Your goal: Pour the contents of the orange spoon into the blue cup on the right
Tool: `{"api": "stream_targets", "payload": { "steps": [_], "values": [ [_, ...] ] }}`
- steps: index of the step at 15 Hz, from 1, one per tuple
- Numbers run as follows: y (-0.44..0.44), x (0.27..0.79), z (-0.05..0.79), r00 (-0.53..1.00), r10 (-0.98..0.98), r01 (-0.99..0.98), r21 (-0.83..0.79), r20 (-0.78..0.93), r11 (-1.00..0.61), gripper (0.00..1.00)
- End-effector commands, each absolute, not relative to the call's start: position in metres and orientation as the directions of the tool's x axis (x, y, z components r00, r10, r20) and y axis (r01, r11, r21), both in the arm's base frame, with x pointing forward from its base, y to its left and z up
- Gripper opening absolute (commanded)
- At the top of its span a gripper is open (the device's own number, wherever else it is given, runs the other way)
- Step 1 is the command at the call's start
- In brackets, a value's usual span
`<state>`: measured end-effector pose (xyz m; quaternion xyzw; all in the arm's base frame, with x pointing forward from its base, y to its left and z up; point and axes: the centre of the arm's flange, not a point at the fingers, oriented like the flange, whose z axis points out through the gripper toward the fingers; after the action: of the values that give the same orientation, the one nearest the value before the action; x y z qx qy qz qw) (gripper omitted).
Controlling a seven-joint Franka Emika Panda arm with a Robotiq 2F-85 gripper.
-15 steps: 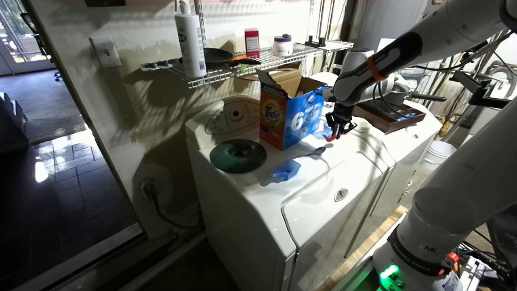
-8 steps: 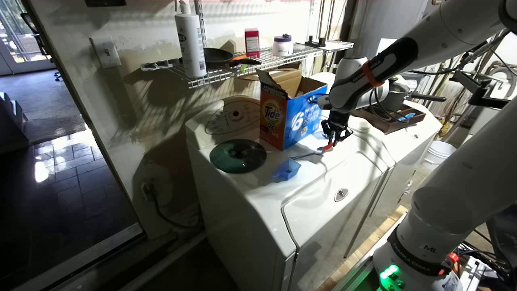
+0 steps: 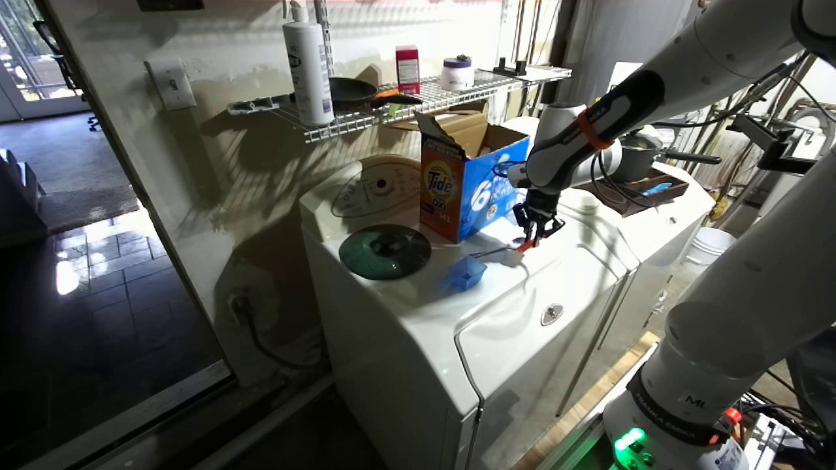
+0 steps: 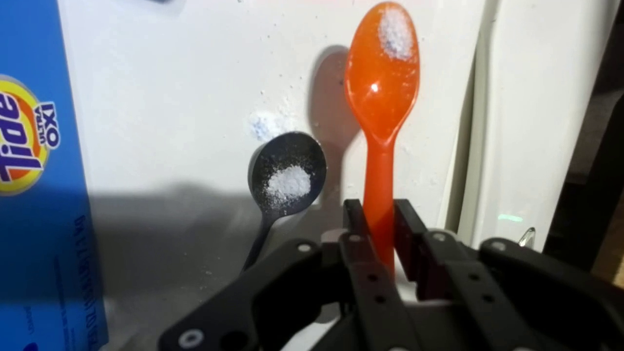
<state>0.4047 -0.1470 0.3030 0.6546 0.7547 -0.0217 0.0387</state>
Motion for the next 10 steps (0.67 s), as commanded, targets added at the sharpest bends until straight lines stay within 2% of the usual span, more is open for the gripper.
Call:
{"api": "stream_targets", "payload": {
  "steps": [1,10],
  "values": [
    [-0.144,0.408,0.287,-0.161,0.985,0.985,0.042,-0.069,0.164,0.05],
    [-0.138,0.409,0.273,-0.170,0.984,0.985,0.024,-0.051,0.172,0.05]
  ]
}}
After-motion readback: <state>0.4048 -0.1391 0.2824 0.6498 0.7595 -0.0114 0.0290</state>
